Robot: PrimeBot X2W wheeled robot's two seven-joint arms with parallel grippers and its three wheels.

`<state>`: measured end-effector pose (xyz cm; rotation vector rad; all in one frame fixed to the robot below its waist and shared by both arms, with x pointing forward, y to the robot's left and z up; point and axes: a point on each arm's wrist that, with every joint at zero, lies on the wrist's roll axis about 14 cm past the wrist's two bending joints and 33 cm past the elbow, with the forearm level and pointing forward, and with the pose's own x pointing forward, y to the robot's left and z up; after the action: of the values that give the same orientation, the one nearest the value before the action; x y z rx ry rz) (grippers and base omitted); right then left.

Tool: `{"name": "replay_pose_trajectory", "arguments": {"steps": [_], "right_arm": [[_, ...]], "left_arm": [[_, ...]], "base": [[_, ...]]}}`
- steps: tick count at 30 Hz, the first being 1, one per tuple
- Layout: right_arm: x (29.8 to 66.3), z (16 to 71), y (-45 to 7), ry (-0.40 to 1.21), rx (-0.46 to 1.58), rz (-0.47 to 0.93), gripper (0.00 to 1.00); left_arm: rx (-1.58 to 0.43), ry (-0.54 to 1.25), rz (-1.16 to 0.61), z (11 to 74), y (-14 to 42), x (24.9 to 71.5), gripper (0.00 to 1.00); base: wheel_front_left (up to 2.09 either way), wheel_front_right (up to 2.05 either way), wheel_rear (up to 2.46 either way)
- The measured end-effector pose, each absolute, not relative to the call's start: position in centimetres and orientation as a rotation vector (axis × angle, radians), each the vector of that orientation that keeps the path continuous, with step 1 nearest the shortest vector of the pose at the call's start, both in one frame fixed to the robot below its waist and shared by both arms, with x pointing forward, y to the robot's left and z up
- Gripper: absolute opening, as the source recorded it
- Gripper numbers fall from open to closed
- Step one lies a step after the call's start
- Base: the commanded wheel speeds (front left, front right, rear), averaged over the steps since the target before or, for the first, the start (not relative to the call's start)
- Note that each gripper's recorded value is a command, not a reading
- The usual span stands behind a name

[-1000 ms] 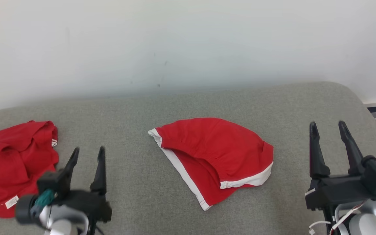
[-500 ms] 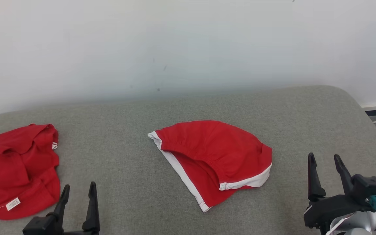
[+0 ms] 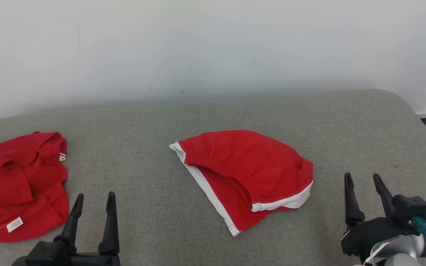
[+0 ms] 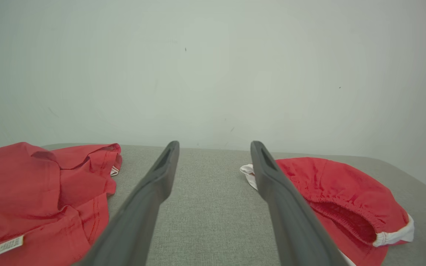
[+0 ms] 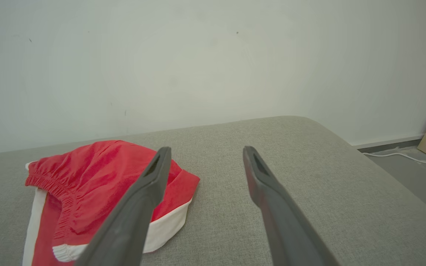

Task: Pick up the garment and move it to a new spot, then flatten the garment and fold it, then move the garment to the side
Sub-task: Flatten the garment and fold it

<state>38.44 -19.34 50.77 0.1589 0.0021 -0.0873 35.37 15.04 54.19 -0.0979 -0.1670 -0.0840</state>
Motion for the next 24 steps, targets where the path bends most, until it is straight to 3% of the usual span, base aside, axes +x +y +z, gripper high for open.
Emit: {"name": "replay_pose_trajectory", "arguments": {"steps": [6,16,24], "right_arm": [[39.1,51.0,-19.0,-0.009,0.152,-0.068,1.00],[39.0,52.1,-21.7,-0.056,0.100,-0.119,1.00],[37.4,51.7,-24.7,-0.047,0.082,-0.208,1.00]], "left_arm": [[-0.095,-0.135,-0.142,53.7,13.6,35.4,1.00],[-0.082,-0.110,-0.519,54.4,2.7,35.9,1.00],[-0.041,0.040,-0.750,50.8,-4.2,35.8,1.00]], "base": [[0.00,0.00,0.00],[0.00,0.00,0.00],[0.00,0.00,0.00]]}}
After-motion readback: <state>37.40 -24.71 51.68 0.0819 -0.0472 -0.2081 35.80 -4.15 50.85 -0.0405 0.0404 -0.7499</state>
